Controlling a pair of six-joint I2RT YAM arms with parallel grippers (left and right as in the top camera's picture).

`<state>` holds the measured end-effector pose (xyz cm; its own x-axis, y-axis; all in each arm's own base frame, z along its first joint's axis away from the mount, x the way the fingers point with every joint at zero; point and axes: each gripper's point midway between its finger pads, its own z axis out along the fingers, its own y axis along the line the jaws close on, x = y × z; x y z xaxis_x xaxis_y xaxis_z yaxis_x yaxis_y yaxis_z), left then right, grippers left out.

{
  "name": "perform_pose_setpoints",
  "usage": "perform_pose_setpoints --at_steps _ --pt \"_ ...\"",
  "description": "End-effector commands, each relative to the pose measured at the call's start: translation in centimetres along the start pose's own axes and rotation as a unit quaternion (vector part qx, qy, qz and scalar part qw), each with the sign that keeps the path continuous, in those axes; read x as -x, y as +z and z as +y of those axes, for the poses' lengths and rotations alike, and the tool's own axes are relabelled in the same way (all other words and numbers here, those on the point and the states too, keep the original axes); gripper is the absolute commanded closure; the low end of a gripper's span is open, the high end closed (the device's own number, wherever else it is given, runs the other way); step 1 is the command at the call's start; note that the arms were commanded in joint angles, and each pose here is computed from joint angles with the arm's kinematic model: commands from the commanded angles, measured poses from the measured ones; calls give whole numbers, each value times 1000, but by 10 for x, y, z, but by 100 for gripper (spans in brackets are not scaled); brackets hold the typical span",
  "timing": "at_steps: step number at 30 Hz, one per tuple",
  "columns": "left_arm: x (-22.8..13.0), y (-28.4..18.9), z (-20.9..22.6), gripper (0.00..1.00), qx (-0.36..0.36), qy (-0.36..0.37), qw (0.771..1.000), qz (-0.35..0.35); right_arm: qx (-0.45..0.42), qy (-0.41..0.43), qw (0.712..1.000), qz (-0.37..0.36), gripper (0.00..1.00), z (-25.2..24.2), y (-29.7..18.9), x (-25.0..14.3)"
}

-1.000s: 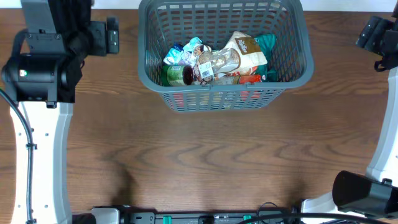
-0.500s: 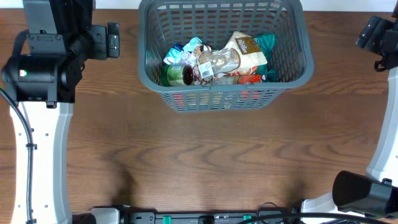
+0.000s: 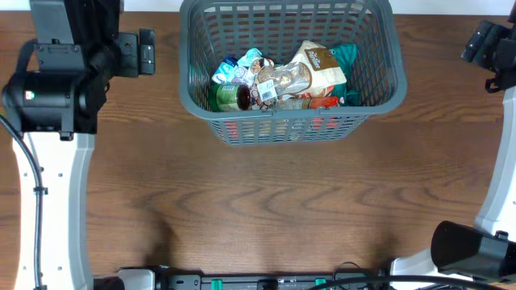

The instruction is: Pack container

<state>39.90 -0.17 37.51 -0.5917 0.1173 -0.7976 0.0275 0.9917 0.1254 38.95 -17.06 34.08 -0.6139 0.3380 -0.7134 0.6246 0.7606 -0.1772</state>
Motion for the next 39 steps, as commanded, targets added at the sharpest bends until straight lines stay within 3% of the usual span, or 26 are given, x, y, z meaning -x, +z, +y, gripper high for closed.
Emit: perform_pose_setpoints --at_steps 1,12,21,31,39 --pt "13 -39 7 1 8 -8 999 -45 -1 17 1000 -14 1 -8 -9 7" --pt "24 -179 19 1 21 -21 980 -194 -1 17 1000 -14 1 -8 -9 7" --pt "-16 -250 21 1 23 -41 964 -260 -1 17 1000 -14 1 -8 -9 7" --pt "-94 -222 12 1 -2 -137 964 -226 -1 17 1000 -14 1 -8 -9 7" --pt "-123 -166 4 1 -17 -193 952 -238 -1 17 1000 -14 1 -8 -9 7"
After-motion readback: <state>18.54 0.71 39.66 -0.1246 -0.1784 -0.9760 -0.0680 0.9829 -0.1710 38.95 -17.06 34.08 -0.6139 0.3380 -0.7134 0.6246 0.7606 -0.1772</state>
